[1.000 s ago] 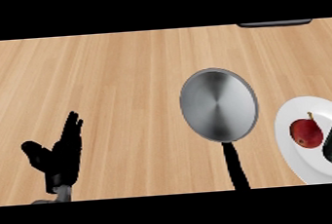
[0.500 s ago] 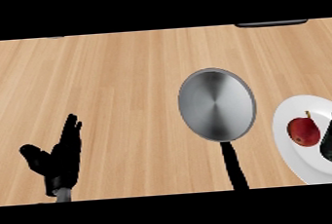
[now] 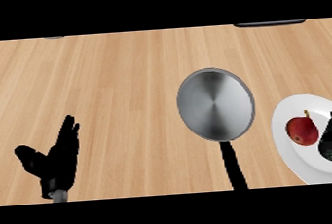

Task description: Pick the eggplant from the plate and place it in the pan

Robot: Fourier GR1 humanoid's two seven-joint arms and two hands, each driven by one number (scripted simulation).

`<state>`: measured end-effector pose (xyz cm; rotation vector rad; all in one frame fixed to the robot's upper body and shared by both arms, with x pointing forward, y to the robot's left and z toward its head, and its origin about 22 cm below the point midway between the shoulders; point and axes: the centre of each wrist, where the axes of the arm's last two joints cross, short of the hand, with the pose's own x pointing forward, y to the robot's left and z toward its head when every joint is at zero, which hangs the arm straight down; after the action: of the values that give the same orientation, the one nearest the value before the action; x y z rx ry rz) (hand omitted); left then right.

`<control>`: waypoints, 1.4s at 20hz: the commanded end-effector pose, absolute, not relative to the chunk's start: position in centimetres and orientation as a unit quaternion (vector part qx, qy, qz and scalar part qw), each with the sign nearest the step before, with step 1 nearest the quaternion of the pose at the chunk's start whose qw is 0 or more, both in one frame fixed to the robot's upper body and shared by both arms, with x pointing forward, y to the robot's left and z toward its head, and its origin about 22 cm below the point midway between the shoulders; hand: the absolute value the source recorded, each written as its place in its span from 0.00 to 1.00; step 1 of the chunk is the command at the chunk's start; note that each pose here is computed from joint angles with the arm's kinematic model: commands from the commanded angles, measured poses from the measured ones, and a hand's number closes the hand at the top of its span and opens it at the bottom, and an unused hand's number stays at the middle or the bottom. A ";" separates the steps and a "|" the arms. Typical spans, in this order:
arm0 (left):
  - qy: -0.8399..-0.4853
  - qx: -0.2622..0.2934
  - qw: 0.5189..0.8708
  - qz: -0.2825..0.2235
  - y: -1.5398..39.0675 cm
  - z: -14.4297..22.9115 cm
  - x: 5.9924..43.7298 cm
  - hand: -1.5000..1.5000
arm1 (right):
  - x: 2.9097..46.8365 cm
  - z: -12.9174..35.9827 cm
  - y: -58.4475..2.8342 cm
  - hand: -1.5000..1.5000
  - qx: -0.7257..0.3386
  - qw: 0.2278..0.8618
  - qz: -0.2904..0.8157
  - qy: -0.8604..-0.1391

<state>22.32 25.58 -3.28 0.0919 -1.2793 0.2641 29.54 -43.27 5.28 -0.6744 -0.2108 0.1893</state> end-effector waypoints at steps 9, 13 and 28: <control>-0.571 0.029 0.811 0.125 24.2 -5.2 21.8 0.50 | 28.7 3.2 -42.2 0.00 -0.363 0.925 0.098 -0.063; -0.577 0.039 0.806 0.125 23.7 -4.4 21.1 0.50 | 27.9 1.0 -41.0 1.00 -0.328 0.938 0.066 -0.094; -0.579 0.042 0.805 0.119 25.1 -3.1 21.8 0.50 | 28.2 -0.8 -41.9 1.00 -0.382 0.905 0.134 -0.132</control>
<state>21.98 25.41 -3.10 0.1032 -1.2873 0.2614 28.05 -42.23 1.52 -0.8395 -0.2809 0.2653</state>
